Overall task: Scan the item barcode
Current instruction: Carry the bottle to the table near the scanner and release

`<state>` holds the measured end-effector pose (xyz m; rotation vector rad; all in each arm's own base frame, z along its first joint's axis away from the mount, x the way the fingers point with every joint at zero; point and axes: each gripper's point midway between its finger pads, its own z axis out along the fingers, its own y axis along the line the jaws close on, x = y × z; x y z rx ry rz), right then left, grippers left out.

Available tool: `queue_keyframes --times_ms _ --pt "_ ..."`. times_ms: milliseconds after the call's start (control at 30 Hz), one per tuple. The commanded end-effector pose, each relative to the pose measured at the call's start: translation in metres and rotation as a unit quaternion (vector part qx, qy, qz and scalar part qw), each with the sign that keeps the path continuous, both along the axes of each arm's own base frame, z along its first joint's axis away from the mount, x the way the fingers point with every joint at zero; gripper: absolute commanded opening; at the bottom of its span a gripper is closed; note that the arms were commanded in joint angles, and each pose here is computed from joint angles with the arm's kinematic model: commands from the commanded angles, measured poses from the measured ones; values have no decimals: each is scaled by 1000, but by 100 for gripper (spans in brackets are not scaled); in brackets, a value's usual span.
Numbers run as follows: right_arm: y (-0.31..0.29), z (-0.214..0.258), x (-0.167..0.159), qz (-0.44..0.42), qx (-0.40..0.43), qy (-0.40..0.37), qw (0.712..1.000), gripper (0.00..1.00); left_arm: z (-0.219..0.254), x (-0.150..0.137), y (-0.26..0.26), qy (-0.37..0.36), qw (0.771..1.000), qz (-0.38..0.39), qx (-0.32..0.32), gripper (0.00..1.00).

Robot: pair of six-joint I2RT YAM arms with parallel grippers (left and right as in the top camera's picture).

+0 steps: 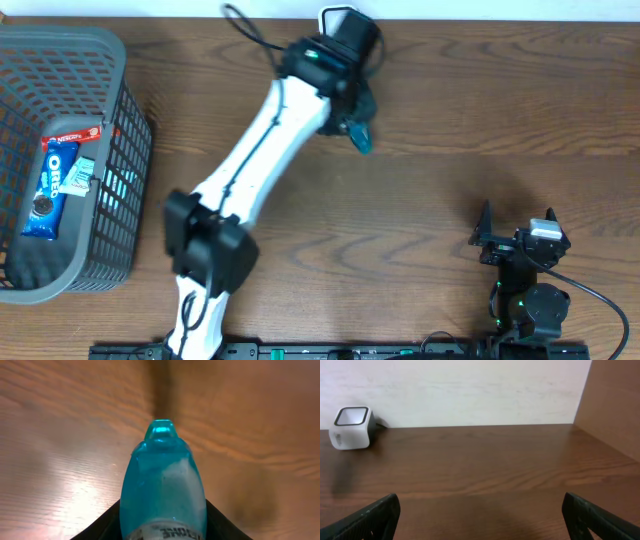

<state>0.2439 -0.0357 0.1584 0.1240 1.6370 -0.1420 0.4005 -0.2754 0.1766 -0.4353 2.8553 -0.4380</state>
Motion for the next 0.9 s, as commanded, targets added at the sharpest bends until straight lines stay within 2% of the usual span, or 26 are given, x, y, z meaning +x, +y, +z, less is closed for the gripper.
queue_keyframes --times_ms 0,300,500,633,867 --pt "2 0 0 5 -6 1 1000 99 -14 -5 -33 6 999 -46 -17 43" --pt "2 0 0 5 -6 1 1000 99 -66 -29 -108 77 985 -114 -102 43" --pt "2 0 0 5 -6 1 1000 99 -97 -41 -124 91 982 -140 -88 44" --pt "2 0 0 5 -6 1 1000 99 -118 -43 -122 95 980 -161 -66 55" --pt "2 0 0 5 -6 1 1000 99 -141 -29 -92 63 989 -134 23 57"
